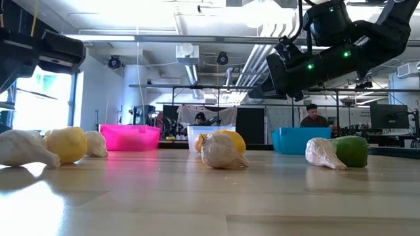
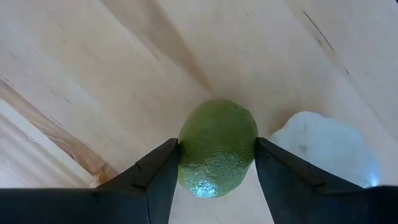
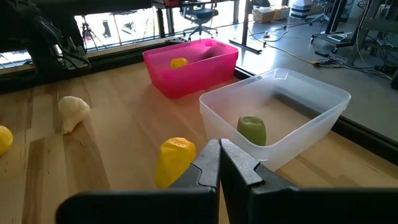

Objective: Sort produce into baskets
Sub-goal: Put the lime into the transparent bin

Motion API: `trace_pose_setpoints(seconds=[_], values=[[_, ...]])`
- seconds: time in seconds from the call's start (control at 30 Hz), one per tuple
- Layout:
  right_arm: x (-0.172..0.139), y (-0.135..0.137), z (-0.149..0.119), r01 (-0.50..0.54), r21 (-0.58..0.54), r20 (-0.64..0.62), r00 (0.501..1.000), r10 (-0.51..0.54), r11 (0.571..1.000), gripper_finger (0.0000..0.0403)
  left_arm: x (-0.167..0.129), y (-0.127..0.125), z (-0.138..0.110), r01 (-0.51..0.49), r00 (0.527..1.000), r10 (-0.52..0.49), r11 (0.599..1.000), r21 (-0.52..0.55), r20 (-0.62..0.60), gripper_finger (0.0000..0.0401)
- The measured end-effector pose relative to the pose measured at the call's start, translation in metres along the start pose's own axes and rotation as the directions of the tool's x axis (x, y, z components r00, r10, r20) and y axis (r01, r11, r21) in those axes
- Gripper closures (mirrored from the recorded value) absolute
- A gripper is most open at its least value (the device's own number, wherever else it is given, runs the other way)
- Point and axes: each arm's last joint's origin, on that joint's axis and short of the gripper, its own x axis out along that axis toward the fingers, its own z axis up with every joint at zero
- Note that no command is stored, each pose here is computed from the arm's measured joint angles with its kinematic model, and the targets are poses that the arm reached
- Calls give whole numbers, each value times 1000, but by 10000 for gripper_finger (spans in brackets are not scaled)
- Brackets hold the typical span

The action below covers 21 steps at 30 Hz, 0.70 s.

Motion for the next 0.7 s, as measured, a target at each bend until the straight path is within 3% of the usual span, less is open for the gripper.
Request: trace_pose_setpoints(seconds=[0.33,0.7], values=[[0,0,0,0,0,0,1000,0,1000,403,0,0,0,2,1000,-2,1000,4,1,290],[0,0,0,0,-1,0,1000,0,1000,403,-7,7,-3,-22,1000,23,998,-57,9,303]])
